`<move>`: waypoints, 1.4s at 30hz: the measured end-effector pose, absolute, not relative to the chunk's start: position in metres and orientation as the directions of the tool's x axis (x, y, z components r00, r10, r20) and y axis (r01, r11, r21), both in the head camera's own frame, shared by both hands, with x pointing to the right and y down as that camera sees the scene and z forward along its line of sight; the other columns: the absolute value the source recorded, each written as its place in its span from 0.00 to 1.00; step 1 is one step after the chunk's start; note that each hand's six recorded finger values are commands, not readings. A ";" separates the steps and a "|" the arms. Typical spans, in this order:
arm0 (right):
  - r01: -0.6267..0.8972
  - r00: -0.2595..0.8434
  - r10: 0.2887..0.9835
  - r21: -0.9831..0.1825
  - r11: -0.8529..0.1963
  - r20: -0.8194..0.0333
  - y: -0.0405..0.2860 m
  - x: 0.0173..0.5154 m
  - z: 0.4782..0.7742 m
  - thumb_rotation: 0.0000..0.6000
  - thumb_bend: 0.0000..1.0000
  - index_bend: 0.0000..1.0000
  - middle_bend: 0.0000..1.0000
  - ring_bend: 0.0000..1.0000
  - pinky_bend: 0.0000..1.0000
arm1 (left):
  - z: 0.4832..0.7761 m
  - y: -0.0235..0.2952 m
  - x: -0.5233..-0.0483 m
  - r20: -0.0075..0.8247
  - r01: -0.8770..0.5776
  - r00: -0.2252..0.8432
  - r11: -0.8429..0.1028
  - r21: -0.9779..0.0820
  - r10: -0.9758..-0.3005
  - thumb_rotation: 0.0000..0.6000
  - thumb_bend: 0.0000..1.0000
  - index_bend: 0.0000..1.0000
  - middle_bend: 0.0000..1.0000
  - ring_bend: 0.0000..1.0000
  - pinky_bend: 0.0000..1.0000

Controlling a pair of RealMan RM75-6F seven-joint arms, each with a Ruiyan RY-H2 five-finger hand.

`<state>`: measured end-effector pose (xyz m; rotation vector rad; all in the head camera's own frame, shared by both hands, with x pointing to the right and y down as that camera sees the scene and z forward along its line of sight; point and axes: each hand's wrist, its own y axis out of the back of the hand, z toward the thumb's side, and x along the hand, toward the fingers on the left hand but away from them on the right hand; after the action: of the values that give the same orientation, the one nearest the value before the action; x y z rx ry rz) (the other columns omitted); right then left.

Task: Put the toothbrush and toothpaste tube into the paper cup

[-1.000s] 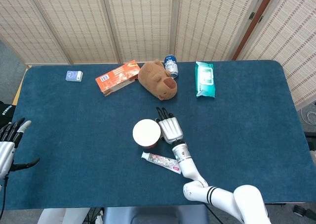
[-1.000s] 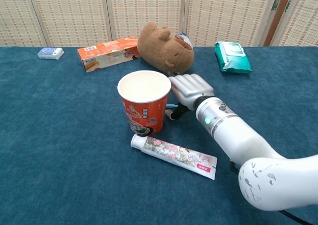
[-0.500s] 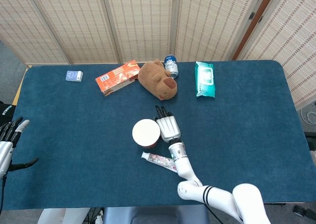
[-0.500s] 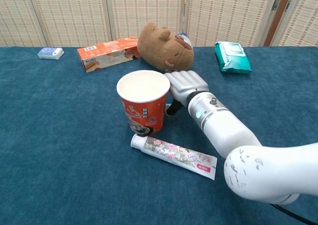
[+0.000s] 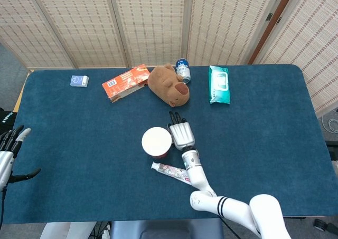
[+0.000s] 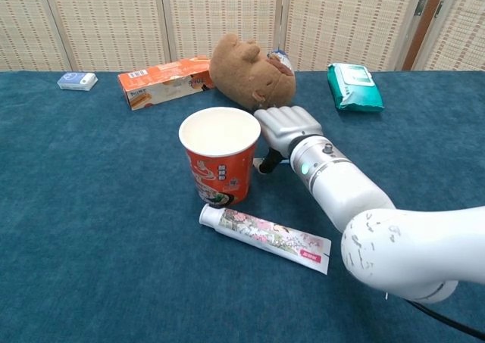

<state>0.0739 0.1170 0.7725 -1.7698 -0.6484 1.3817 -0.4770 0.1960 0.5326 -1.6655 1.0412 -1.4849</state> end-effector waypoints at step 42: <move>-0.087 0.270 0.786 -0.827 -0.555 -0.556 0.120 0.074 0.785 1.00 0.30 0.54 0.08 0.00 0.27 | 0.533 0.198 -0.482 0.462 -0.132 0.024 -0.461 -0.878 -0.887 1.00 0.00 0.00 0.00 0.00 0.00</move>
<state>0.0744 0.1197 0.7847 -1.7485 -0.6413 1.3895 -0.4823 0.1984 0.5326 -1.6607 1.0492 -1.4966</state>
